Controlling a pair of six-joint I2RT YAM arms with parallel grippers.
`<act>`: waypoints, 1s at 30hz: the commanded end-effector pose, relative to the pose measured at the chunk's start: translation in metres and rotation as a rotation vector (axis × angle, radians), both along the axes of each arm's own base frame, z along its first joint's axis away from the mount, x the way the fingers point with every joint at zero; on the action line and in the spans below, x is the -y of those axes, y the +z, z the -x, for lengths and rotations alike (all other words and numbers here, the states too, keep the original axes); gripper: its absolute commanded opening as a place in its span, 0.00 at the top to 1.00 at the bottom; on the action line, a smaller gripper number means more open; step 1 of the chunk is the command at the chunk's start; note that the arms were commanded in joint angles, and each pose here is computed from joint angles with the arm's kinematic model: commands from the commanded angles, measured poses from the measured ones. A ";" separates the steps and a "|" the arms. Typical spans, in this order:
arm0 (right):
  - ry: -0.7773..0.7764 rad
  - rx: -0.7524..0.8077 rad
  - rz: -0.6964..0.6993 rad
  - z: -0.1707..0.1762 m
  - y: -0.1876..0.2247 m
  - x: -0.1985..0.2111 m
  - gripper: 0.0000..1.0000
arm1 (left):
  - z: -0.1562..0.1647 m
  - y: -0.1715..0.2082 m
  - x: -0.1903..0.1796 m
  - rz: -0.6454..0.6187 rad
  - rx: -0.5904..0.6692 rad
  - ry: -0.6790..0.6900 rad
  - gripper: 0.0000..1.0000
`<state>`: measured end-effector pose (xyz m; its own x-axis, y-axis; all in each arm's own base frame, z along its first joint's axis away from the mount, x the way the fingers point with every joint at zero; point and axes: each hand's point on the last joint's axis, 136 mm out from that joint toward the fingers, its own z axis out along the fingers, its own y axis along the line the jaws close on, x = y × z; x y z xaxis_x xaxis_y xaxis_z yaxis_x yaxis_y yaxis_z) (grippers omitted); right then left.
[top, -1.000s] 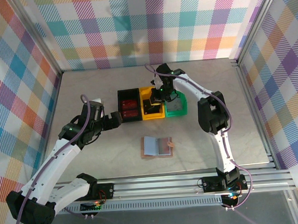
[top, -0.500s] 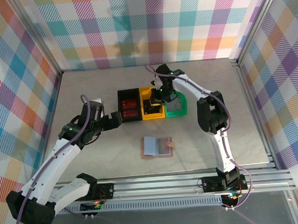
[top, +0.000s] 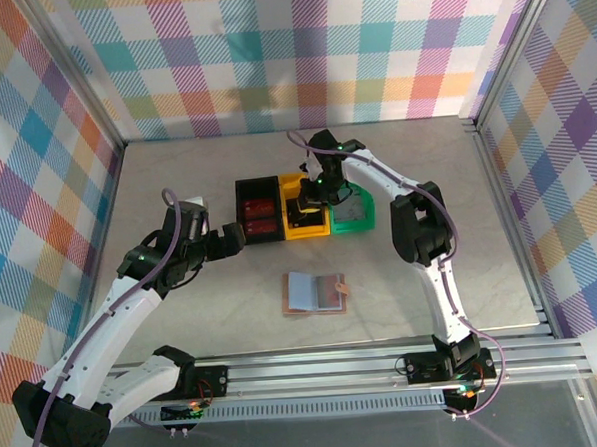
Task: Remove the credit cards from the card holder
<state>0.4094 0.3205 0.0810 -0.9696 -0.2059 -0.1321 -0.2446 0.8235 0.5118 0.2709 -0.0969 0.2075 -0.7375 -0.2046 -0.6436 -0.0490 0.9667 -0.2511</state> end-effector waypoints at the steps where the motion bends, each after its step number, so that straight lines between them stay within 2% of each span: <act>1: 0.003 -0.018 0.014 0.003 -0.001 -0.002 0.89 | -0.001 0.002 -0.004 -0.001 0.012 -0.003 0.00; 18: 0.009 0.035 0.041 0.000 0.020 0.003 0.74 | 0.000 0.003 -0.003 0.002 0.017 -0.006 0.00; 30: 0.010 0.082 0.070 -0.001 0.041 0.011 0.73 | 0.001 0.006 -0.003 0.008 0.026 -0.009 0.00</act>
<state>0.4113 0.3110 0.0888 -0.9683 -0.2078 -0.1387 -0.2484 0.8606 0.4445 0.2698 -0.0978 0.2095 -0.7353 -0.2025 -0.6468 -0.0398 0.9656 -0.2571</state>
